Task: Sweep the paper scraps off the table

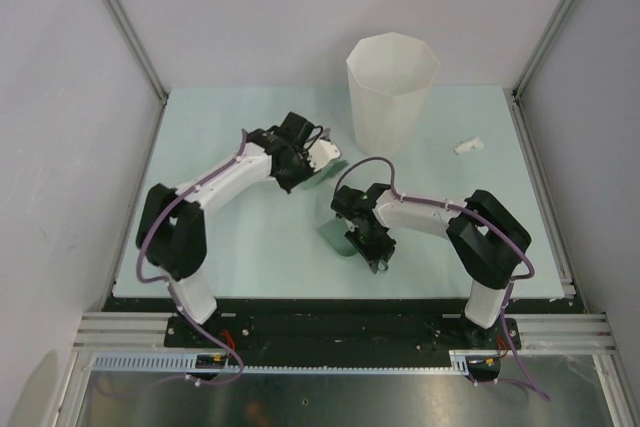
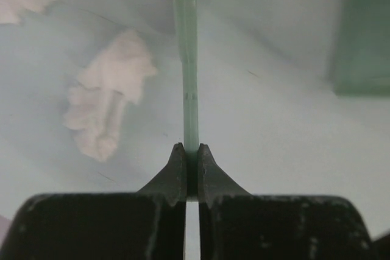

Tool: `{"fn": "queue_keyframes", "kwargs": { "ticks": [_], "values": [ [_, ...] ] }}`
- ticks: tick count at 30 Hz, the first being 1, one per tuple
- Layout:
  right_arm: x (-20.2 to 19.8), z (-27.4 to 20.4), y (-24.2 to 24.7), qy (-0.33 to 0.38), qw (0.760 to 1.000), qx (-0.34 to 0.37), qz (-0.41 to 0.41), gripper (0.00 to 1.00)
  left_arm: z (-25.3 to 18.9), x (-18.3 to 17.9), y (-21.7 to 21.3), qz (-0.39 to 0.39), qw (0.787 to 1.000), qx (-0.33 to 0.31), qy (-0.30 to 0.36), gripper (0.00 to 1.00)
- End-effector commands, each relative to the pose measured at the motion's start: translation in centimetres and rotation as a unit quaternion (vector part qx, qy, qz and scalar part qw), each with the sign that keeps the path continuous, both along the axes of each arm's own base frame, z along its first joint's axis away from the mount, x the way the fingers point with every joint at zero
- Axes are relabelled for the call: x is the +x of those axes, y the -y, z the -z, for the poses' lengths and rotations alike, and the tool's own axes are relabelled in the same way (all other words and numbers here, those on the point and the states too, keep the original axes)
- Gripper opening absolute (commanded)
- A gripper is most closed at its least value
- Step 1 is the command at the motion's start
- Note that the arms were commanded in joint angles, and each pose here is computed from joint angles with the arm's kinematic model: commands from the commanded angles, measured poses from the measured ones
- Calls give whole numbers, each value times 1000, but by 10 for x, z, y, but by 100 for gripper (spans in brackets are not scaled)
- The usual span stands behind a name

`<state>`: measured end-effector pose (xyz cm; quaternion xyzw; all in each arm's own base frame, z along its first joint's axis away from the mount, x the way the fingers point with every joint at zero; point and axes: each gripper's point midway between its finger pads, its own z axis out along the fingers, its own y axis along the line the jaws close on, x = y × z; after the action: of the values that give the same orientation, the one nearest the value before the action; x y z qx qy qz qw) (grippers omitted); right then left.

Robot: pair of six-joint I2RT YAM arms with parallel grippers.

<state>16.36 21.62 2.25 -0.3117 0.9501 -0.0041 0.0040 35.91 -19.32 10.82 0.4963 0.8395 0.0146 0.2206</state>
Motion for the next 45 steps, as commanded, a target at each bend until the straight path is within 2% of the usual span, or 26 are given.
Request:
{"fn": "queue_keyframes", "kwargs": {
  "ticks": [1,5,7,13,15,19,22,24,28,34,40,45],
  "values": [
    [14,12,2,7,1000,10,13,0,-6,-69,10,71,993,-62,-68,0],
    [18,18,2,7,1000,10,15,0,-15,-98,15,87,987,-100,-94,0],
    [16,18,2,4,1000,6,14,0,-35,-104,20,90,984,-128,-85,0],
    [12,15,8,6,1000,-11,14,0,-114,-71,14,41,986,-155,36,0],
    [10,14,8,4,1000,-11,12,0,-129,-61,10,31,985,-155,62,0],
    [2,12,8,-7,1000,-13,10,0,-130,-40,-2,4,987,-139,75,0],
    [-7,3,11,-16,999,-19,20,0,-111,-21,-7,-24,991,-120,58,0],
    [-27,-6,15,-45,998,-27,24,0,-94,-11,-7,-36,993,-105,42,0],
    [-58,-23,20,-68,996,-50,15,0,-74,-7,4,-29,993,-112,9,0],
    [-58,-33,18,-57,997,-34,30,0,-55,-3,18,-18,992,-122,-23,0],
    [-29,-11,26,-58,996,-52,48,0,-39,-31,29,9,985,-153,-80,0],
    [-4,10,24,-39,996,-81,27,0,-40,-88,46,70,967,-203,-138,0]
  ]
}}
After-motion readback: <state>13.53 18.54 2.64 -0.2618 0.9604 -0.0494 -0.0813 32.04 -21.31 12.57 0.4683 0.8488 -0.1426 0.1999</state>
